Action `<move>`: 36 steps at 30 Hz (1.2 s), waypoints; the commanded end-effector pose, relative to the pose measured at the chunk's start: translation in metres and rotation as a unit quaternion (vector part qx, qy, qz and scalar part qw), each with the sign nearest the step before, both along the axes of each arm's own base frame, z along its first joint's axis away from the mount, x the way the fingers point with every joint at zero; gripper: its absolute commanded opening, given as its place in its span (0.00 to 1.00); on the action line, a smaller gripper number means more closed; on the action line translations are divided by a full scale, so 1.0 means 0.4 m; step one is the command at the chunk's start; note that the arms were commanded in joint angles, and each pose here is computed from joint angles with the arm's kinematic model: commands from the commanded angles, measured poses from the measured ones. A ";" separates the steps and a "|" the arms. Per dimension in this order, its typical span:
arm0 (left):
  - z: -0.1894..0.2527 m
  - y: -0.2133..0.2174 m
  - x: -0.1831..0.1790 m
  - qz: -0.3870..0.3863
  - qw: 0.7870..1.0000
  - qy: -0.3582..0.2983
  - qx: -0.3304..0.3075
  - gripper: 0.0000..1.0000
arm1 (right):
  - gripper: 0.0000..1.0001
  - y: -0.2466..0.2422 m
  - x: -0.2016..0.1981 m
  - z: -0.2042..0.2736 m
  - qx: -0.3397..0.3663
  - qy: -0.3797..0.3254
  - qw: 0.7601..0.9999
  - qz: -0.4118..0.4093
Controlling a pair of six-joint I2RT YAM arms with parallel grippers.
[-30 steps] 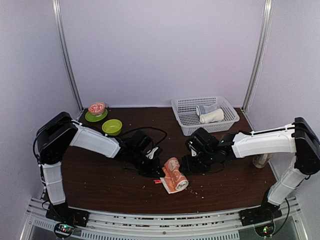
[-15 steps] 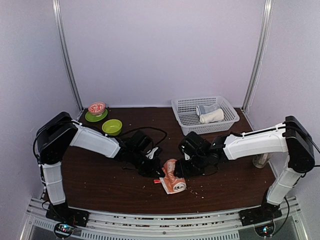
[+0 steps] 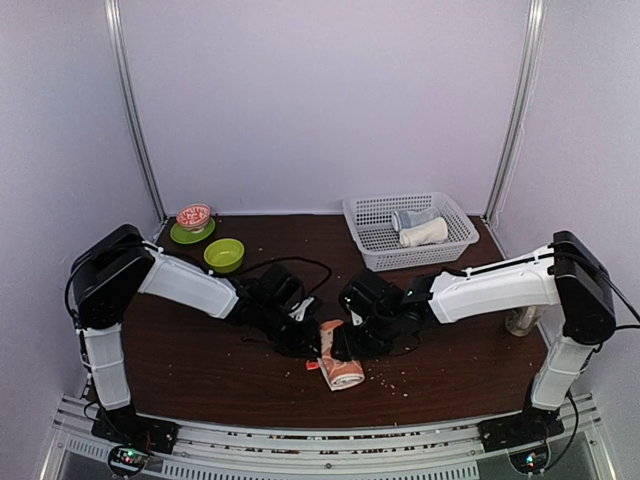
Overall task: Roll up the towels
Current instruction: Roll the towel at the center of the board, then smooth out the towel at the center of the board.
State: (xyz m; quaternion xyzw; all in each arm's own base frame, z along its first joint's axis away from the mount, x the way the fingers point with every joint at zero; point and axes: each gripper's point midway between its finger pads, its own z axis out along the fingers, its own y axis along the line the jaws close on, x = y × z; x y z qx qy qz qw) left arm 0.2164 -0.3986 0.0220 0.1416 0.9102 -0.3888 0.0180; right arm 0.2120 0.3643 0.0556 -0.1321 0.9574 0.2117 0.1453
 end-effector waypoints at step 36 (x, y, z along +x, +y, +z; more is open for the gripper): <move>0.127 -0.056 0.062 0.012 0.992 -0.030 -0.120 0.08 | 0.61 0.024 -0.023 -0.047 -0.025 0.009 0.999 0.031</move>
